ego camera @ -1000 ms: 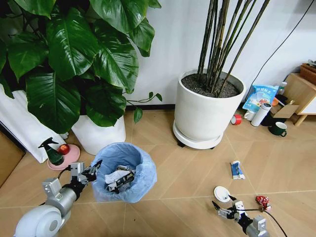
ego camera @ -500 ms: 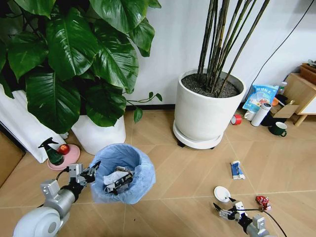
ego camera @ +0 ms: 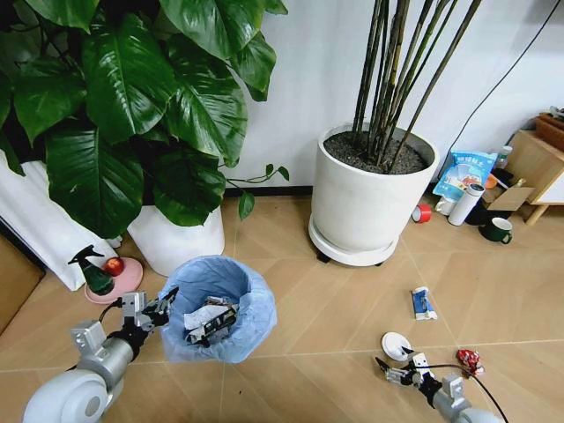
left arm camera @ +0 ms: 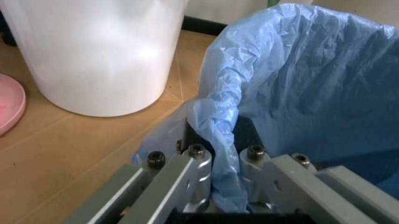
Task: Pick up the trash bin and place the garbage on the floor into it.
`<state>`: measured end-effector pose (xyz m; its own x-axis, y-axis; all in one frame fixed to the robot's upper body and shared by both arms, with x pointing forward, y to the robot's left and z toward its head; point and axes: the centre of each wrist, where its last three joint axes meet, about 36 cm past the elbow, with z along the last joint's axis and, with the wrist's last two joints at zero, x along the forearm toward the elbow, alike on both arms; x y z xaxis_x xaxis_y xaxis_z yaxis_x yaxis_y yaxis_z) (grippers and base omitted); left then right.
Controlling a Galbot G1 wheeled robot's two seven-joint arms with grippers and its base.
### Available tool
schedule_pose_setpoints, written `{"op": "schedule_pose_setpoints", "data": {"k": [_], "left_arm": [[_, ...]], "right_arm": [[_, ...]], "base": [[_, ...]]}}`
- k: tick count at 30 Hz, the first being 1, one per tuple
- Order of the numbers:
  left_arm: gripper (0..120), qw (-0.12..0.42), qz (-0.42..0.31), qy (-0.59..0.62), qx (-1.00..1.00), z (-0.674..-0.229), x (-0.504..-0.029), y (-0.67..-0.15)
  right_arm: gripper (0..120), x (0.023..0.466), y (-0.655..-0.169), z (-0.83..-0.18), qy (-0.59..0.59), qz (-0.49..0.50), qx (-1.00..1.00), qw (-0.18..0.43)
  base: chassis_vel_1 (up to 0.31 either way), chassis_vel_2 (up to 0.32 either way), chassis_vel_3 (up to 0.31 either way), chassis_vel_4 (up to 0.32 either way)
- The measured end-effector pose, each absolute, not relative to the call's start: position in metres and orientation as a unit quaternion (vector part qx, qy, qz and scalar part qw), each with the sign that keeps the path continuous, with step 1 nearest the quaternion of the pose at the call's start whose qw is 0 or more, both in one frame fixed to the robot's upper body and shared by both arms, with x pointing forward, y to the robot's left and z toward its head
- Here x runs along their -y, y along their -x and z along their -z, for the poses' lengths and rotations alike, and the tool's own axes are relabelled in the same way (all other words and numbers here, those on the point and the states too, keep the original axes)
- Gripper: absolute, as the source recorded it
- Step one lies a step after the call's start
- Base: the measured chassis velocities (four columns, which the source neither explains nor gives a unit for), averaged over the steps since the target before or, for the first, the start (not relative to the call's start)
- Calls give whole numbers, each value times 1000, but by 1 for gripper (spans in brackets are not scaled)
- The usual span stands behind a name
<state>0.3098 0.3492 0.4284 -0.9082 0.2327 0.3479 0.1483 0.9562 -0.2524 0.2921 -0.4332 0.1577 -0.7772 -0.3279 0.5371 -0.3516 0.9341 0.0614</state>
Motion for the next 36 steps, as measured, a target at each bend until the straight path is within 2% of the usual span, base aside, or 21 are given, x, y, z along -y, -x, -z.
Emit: {"op": "schedule_pose_setpoints", "data": {"k": [1,7,8,10,12,16,18,20,22,25,36], "left_arm": [[0,190,-111,98,970,-428,-349,-310],[0,190,-111,97,971,-429,-350,-310],[0,190,-111,97,971,-429,-350,-310],[0,190,-112,97,971,-429,-350,-310],[0,190,-112,97,971,-429,-350,-310],[0,189,-112,97,971,-430,-350,-311],[0,189,-112,97,971,-430,-350,-311],[0,189,-112,98,971,-430,-351,-311],[0,189,-113,98,971,-430,-351,-311],[0,189,-113,97,971,-430,-351,-310],[0,190,-114,97,970,-429,-350,-309]], "right_arm": [[91,433,-292,-158,-180,-21,942,281],[69,433,-298,-159,-188,-25,938,290],[69,433,-298,-159,-188,-25,938,290],[57,435,-297,-158,-189,-27,936,295],[53,435,-296,-158,-189,-28,936,296],[35,440,-292,-157,-189,-31,934,303],[32,440,-292,-157,-189,-31,933,304],[20,442,-291,-156,-188,-32,933,306],[17,442,-291,-156,-188,-32,933,307],[3,443,-290,-155,-188,-32,932,308],[0,442,-289,-161,-195,-31,934,299]], "base": [[0,0,0,0],[0,0,0,0],[0,0,0,0],[0,0,0,0],[0,0,0,0],[0,0,0,0],[0,0,0,0],[0,0,0,0],[0,0,0,0],[0,0,0,0],[0,0,0,0]]}}
